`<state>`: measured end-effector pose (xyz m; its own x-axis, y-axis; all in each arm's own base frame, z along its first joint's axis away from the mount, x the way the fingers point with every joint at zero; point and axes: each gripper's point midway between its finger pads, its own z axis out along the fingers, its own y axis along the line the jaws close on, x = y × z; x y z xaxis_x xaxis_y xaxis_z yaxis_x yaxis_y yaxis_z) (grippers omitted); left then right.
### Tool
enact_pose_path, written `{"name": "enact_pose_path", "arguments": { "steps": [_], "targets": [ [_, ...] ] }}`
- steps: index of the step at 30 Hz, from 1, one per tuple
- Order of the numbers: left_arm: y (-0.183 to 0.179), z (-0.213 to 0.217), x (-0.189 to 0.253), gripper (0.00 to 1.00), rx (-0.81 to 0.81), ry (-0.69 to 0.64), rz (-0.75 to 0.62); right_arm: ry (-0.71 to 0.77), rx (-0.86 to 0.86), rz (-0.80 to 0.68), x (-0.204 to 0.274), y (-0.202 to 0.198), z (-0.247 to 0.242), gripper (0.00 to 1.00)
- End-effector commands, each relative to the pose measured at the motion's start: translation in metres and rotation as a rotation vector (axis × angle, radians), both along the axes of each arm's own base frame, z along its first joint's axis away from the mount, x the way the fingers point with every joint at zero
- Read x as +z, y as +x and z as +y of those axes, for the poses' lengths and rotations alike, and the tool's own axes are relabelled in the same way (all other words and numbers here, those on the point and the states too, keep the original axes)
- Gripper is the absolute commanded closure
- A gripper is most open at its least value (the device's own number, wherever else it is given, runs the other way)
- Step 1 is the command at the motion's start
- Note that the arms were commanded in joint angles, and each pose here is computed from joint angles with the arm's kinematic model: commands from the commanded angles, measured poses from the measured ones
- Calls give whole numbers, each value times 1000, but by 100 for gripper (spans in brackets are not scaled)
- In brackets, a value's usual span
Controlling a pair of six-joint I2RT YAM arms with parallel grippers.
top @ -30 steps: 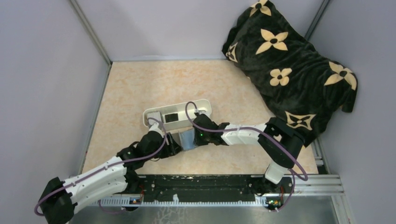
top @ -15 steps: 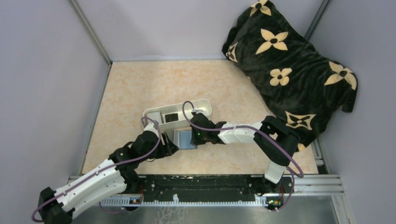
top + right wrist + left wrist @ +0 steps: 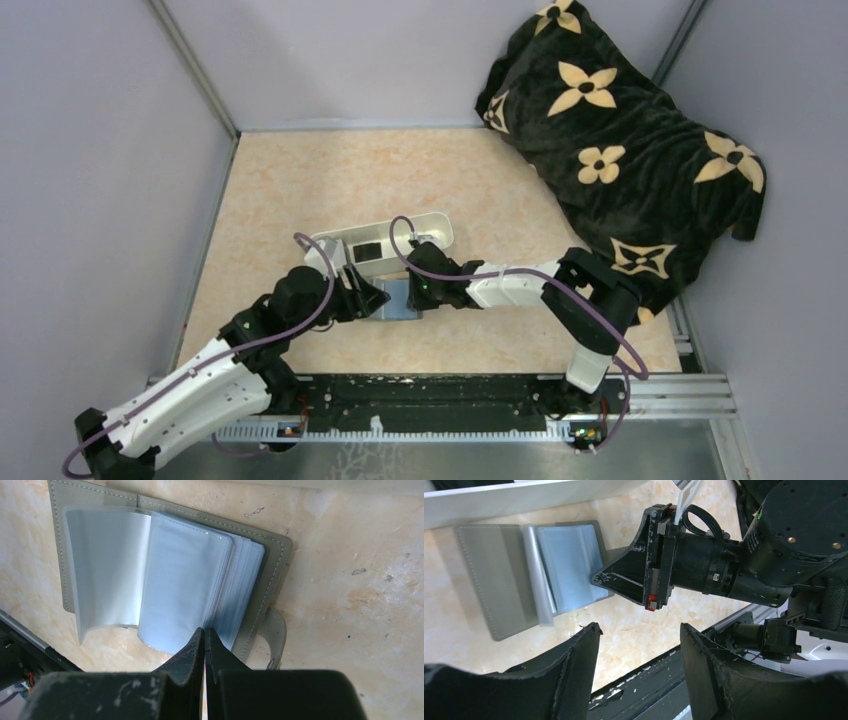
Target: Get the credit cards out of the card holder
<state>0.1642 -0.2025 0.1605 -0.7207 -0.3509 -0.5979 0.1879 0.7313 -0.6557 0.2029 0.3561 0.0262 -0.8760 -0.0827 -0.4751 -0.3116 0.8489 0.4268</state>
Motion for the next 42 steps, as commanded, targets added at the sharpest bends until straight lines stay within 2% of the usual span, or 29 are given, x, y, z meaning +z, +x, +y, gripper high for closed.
{"name": "enact_pose_path", "arguments": {
  "steps": [1, 9, 16, 20, 32, 42],
  "targets": [
    [3, -24, 5, 34, -80, -47, -17, 23, 14, -21, 6, 4, 11, 100],
    [25, -29, -24, 34, 1, 17, 29, 25, 20, -17, 6, 3, 12, 100],
    [28, -31, -55, 33, 11, 60, 67, 28, 22, -16, 6, 1, 11, 100],
    [28, -22, -78, 32, 44, 126, 121, 33, 23, -15, 7, 1, 11, 100],
    [17, 14, -116, 32, 109, 204, 175, 31, 25, -11, 5, 0, 10, 100],
    [11, 36, -115, 33, 167, 219, 154, 27, 26, -3, 2, -1, 10, 100]
  ]
}}
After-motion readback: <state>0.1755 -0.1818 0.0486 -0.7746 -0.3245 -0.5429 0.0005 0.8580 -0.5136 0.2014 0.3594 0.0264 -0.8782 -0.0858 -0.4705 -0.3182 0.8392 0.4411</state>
